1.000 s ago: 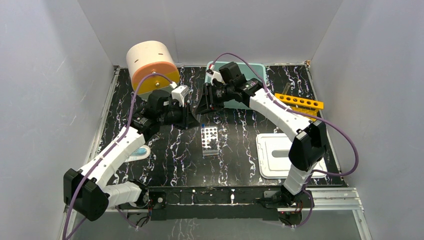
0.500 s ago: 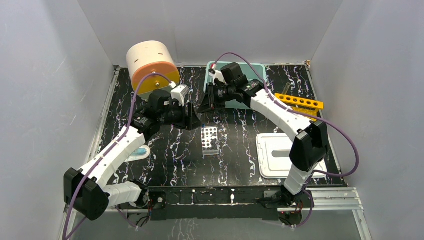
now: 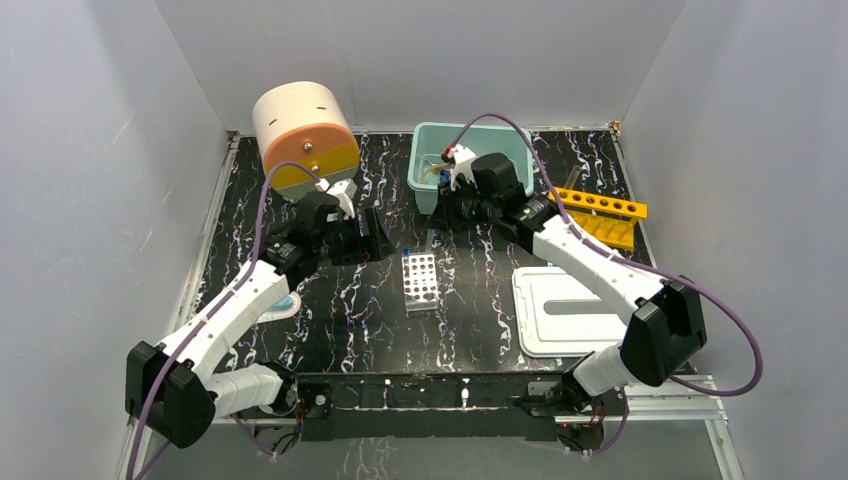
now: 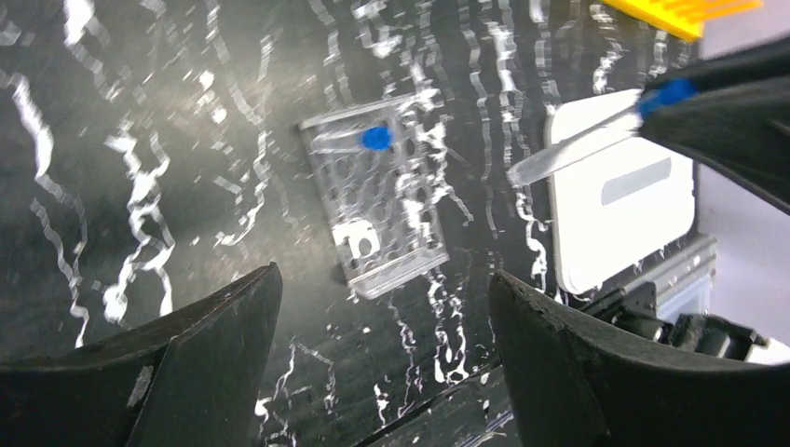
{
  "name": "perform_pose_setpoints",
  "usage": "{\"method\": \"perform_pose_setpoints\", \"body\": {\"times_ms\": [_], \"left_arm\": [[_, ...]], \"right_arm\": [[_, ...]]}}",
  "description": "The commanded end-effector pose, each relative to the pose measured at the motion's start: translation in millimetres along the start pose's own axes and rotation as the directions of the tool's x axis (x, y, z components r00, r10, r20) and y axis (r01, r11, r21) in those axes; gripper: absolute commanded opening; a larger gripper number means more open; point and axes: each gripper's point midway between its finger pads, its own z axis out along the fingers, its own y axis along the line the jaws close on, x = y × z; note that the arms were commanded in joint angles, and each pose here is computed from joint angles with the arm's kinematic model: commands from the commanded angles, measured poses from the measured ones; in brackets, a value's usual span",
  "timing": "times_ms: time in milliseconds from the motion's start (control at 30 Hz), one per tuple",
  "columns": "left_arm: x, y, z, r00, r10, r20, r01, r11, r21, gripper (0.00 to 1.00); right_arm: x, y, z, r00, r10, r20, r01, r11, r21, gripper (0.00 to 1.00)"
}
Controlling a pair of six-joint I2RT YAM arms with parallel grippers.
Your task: Organize the chemistry lab equipment
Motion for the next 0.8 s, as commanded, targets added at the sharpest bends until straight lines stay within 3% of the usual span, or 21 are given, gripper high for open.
{"method": "perform_pose_setpoints", "body": {"times_ms": [0,133,400,533,767], "left_arm": [[17,44,-1,0.984,-0.180,0.008,0.178,0.963,-0.202,0.77],[35,78,-2,0.968,-0.248,0.023,0.240,0.905,-0.351,0.73],[75,107,4,0.919,-0.388,-0.075,0.310,0.825,-0.472,0.73],[90,107,8,0.884,-0.447,-0.134,0.345,0.819,-0.458,0.73],[94,109,10,0.869,-0.461,-0.182,0.344,0.825,-0.448,0.73]], "right_arm": [[-30,-3,-9,0.958,-0.197,0.208,0.190,0.980,0.050,0.19],[-34,-2,-7,0.927,-0.266,0.266,0.252,0.964,0.083,0.19],[-17,16,12,0.870,-0.398,0.289,0.398,0.915,0.062,0.19],[-1,22,17,0.851,-0.431,0.301,0.448,0.894,0.013,0.19],[21,22,34,0.838,-0.451,0.308,0.485,0.874,-0.038,0.17]]}}
